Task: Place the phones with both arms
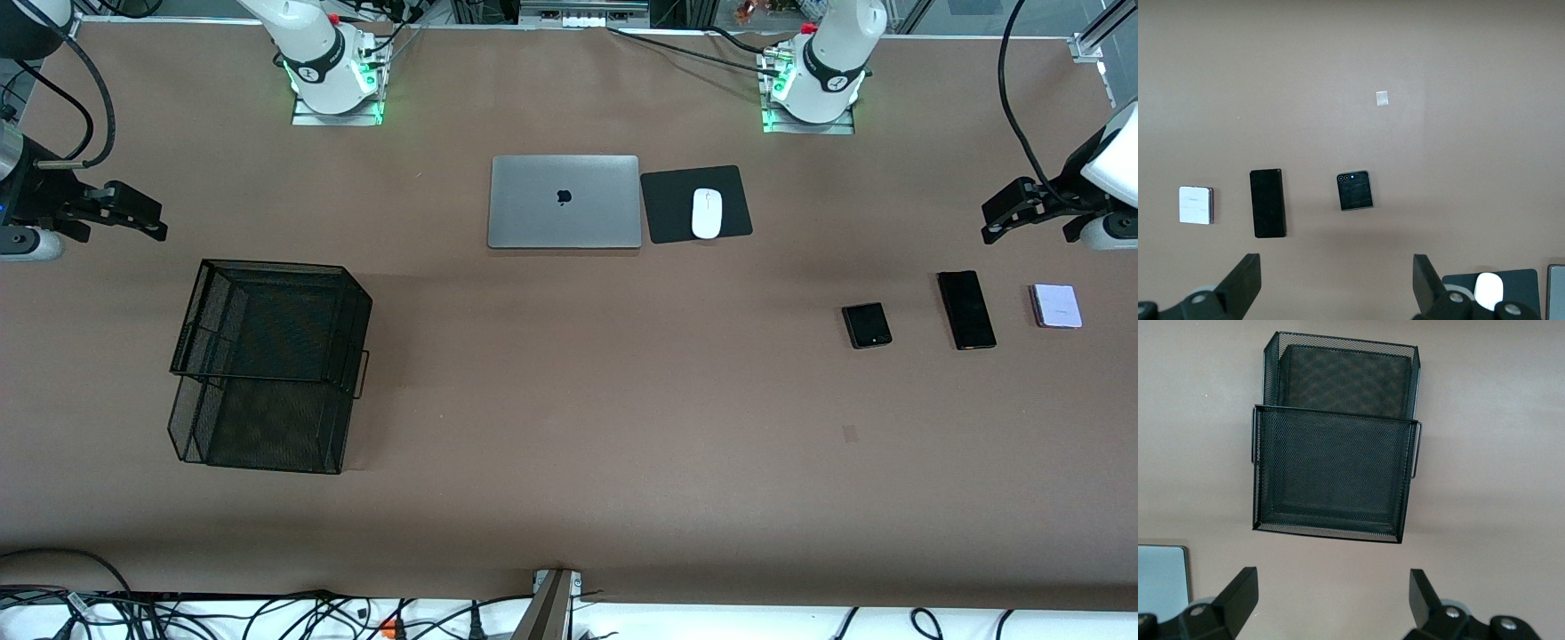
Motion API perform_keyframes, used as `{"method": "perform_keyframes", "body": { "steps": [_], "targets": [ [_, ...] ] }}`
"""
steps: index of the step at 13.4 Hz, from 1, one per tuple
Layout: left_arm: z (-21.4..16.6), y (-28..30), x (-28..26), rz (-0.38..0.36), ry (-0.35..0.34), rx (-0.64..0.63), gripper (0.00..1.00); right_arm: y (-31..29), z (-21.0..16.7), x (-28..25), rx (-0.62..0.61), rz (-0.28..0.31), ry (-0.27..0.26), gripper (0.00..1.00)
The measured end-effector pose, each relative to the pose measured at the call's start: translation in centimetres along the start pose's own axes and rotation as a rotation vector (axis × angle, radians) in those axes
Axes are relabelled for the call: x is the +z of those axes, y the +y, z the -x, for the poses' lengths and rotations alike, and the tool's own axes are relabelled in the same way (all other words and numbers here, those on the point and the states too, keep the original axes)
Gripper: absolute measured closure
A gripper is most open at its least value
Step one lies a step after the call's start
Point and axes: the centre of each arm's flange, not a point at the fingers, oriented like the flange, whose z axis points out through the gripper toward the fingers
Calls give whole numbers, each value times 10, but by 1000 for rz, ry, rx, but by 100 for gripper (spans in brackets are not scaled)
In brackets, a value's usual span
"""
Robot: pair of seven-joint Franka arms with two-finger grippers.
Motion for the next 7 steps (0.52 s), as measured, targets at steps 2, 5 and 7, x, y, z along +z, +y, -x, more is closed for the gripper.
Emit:
{"method": "perform_keyframes", "body": {
  "steps": [2, 5, 7],
  "targets": [
    [-1, 0, 1, 0, -10, 0, 0, -3, -1, 4, -5, -6, -9, 0],
    [0, 1, 0, 0, -29, 1, 0, -13, -4, 13, -20, -8, -32, 0],
    [-2, 1, 7, 1, -49, 1, 0, -13, -3, 13, -21, -8, -39, 0]
  ]
}}
